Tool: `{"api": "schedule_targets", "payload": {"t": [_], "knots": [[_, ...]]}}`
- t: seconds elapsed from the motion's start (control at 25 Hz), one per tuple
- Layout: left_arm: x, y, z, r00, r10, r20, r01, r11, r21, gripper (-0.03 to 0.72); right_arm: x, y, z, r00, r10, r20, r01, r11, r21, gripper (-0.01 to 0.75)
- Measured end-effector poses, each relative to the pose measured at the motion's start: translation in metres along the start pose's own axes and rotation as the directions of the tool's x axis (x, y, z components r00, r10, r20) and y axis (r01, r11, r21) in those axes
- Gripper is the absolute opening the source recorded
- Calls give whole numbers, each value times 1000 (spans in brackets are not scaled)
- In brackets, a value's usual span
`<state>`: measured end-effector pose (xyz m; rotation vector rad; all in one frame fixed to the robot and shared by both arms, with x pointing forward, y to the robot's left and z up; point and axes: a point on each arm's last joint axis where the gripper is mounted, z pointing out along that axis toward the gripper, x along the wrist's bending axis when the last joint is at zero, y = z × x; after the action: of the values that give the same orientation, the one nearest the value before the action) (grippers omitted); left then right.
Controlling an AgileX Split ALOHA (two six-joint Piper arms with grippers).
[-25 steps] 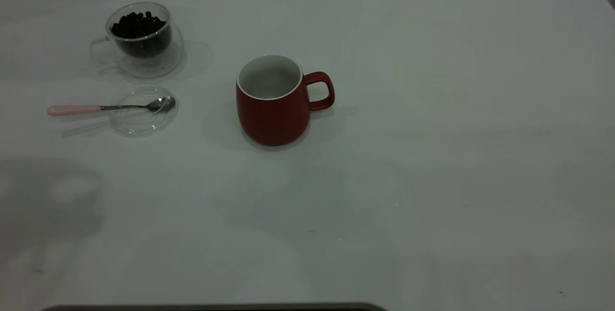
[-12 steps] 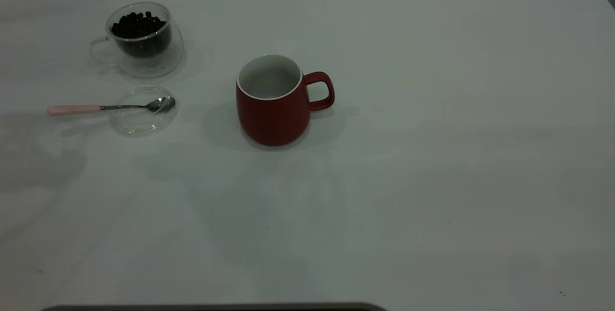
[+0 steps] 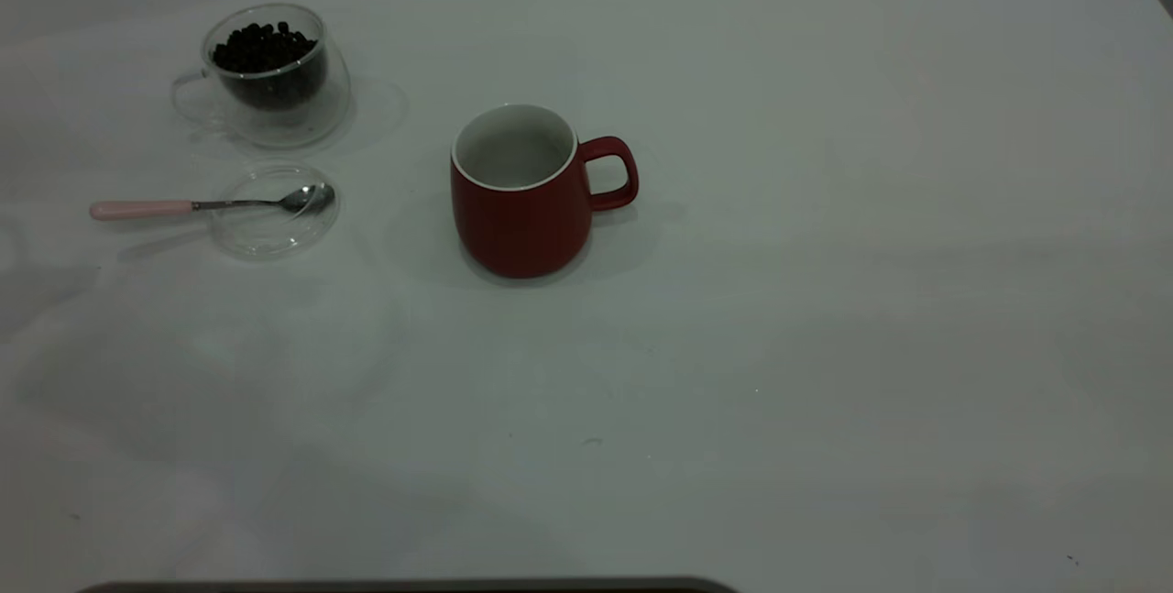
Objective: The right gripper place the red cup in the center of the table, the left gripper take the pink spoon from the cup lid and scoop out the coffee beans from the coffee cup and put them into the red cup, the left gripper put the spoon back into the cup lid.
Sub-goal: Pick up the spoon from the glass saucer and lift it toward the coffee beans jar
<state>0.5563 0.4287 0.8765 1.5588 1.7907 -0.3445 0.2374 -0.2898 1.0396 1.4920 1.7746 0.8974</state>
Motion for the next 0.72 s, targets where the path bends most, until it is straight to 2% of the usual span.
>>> {"api": "schedule_targets", "payload": {"t": [0.32,0.72], "knots": [[49,5,40,996,-61,65,59,998,35,656,0,0,0,1000,0,0,0,1000,0,591],[75,-1,71,985,-101,139,94,994,58,656,0,0,0,1000,0,0,0,1000,0,591]]}}
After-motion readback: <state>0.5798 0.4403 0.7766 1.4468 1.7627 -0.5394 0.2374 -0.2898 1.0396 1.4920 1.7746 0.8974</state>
